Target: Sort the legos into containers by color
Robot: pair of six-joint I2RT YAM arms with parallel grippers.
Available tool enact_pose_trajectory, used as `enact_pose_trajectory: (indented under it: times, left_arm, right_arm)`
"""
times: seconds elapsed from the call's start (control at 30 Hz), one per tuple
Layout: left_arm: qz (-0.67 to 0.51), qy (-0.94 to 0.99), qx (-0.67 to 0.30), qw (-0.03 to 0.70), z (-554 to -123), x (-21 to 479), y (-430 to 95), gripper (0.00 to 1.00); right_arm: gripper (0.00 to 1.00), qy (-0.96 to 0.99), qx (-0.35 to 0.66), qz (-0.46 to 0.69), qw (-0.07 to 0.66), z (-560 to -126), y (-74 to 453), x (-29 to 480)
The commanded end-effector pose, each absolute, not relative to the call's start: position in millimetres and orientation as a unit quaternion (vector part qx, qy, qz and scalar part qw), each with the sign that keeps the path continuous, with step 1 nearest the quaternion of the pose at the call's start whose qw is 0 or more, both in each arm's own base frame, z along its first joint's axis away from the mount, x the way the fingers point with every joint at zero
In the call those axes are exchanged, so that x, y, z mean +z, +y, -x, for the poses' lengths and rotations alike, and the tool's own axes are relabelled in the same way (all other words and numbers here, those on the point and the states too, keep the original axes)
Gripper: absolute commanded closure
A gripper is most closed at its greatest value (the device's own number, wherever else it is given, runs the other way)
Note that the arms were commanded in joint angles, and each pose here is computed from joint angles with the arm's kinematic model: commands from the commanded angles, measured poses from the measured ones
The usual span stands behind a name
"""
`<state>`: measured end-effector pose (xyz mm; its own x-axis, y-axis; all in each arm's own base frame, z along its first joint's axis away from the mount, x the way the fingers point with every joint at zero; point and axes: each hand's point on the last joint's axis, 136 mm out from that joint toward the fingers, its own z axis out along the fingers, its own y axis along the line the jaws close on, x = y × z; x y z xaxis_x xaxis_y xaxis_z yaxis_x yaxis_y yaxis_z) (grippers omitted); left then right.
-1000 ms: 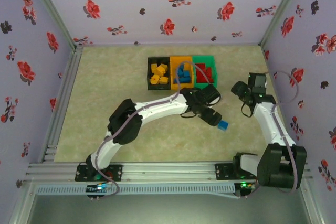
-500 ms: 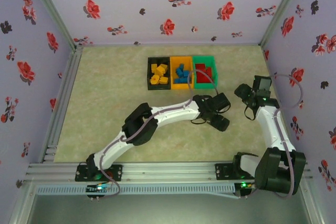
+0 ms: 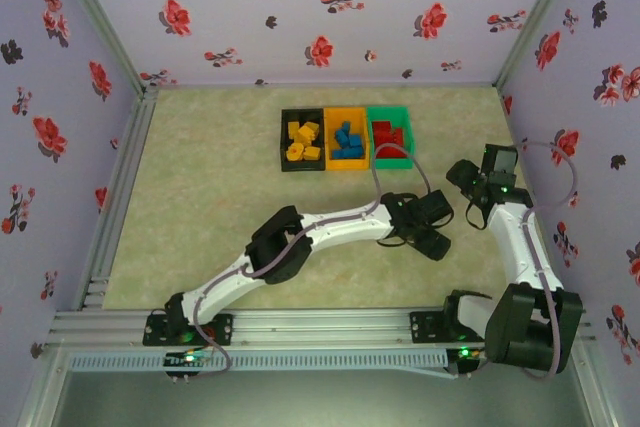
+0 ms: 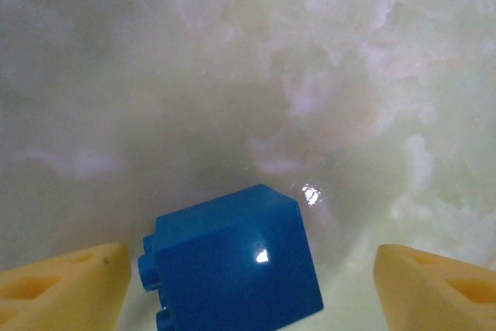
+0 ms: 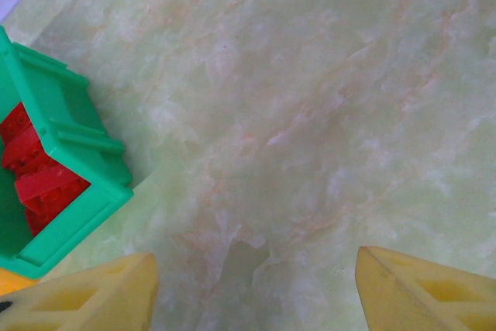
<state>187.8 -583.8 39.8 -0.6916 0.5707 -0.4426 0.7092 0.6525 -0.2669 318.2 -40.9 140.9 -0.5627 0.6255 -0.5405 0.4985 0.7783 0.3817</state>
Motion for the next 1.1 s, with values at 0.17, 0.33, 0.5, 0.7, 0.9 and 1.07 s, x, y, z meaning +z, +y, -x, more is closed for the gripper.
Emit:
enact_pose_trajectory:
  times: [0.17,0.33,0.5,0.7,0.9,1.07]
  left_arm:
    - [-0.343,0.901,-0.194,0.181,-196,29,-586,0.35]
    - [-0.345,0.902,-0.182,0.186,-199,28,-583,0.46]
    - [-0.352,0.899,-0.17,0.195,-202,35,-579,0.5]
    - [-0.366,0.892,-0.152,0.219,-208,57,-570,0.54]
    - [-0.377,0.885,-0.128,0.241,-216,78,-556,0.58]
    - [-0.379,0.881,-0.122,0.255,-223,99,-546,0.58]
  right_arm:
    - [0.33,0.88,0.094,-0.313,0.345,-314,-41,143]
    - [0.33,0.88,0.094,-0.311,0.347,-314,-41,144]
    - [0.34,0.88,0.094,-0.309,0.348,-314,-40,144]
    - [0.34,0.882,0.093,-0.307,0.346,-313,-40,144]
    - [0.34,0.883,0.094,-0.306,0.344,-314,-40,142]
    - [0.35,0.883,0.094,-0.305,0.344,-315,-40,142]
